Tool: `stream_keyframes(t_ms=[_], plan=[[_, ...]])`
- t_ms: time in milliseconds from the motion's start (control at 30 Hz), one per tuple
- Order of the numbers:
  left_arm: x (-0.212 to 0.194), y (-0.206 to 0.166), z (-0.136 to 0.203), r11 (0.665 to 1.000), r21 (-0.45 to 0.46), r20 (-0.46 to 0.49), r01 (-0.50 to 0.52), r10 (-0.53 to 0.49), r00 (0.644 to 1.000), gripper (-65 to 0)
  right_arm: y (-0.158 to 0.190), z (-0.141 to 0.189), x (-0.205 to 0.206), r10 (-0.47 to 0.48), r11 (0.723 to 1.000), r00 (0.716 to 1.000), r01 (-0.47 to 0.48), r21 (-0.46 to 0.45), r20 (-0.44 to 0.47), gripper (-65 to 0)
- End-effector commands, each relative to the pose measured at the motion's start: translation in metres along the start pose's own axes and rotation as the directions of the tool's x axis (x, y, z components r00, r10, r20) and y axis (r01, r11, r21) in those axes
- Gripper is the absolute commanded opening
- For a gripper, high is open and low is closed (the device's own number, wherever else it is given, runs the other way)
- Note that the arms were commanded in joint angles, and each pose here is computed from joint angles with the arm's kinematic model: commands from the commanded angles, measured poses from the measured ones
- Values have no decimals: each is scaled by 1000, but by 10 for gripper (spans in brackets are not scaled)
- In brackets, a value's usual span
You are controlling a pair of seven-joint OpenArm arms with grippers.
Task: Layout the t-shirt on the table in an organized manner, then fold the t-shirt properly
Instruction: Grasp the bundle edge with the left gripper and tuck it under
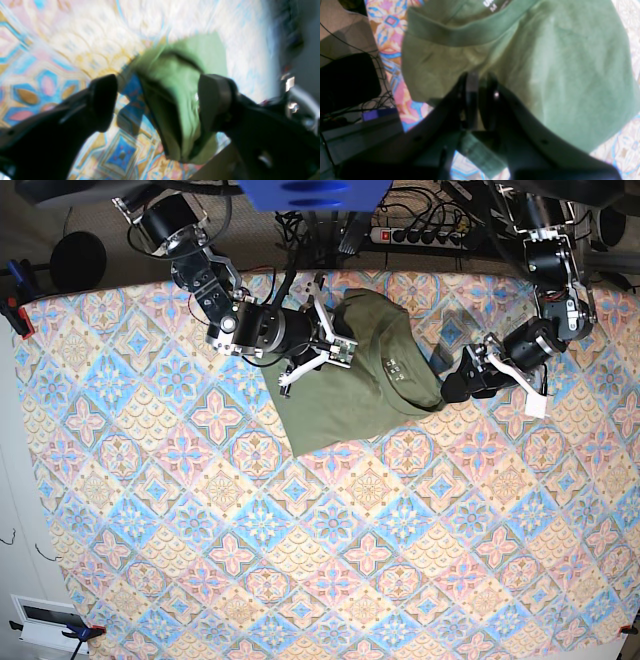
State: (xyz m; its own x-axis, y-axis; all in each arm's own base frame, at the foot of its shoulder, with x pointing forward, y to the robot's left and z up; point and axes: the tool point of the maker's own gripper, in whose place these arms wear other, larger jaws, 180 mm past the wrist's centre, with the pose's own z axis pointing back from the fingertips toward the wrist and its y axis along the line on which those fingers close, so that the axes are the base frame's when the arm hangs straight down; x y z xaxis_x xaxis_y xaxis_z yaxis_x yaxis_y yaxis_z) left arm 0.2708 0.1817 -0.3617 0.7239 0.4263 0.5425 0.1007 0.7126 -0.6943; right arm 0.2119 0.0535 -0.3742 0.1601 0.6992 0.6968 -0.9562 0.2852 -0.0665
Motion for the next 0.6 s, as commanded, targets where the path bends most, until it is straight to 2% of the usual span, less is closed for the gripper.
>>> stream_keyframes(t_ms=[0,67,267,433,500,567], plan=[[9,-5,0,999,-40,26,-13,14,1000,-95,-6,5,14,12,1000,999,-11,-15,49,-594],[9,-3,-4,996,-65,24,-58,59,998,-98,-6,4,15,12,1000,999,-11,-15,50,-594],[-3,-4,-16,990,-88,-27,-108,106,994,-107,-6,4,15,12,1000,999,-11,-15,50,-594],[-3,-15,-26,987,-119,-35,-106,102,994,-121,-6,3,14,9,1000,999,-8,-13,49,-594],[-8,-25,-36,985,-143,-67,-95,86,994,-156,-6,4,14,8,1000,999,-7,-15,49,-594],[-8,-31,-42,983,-160,-74,-90,79,994,-231,-6,4,14,8,1000,999,-7,-15,49,-594]])
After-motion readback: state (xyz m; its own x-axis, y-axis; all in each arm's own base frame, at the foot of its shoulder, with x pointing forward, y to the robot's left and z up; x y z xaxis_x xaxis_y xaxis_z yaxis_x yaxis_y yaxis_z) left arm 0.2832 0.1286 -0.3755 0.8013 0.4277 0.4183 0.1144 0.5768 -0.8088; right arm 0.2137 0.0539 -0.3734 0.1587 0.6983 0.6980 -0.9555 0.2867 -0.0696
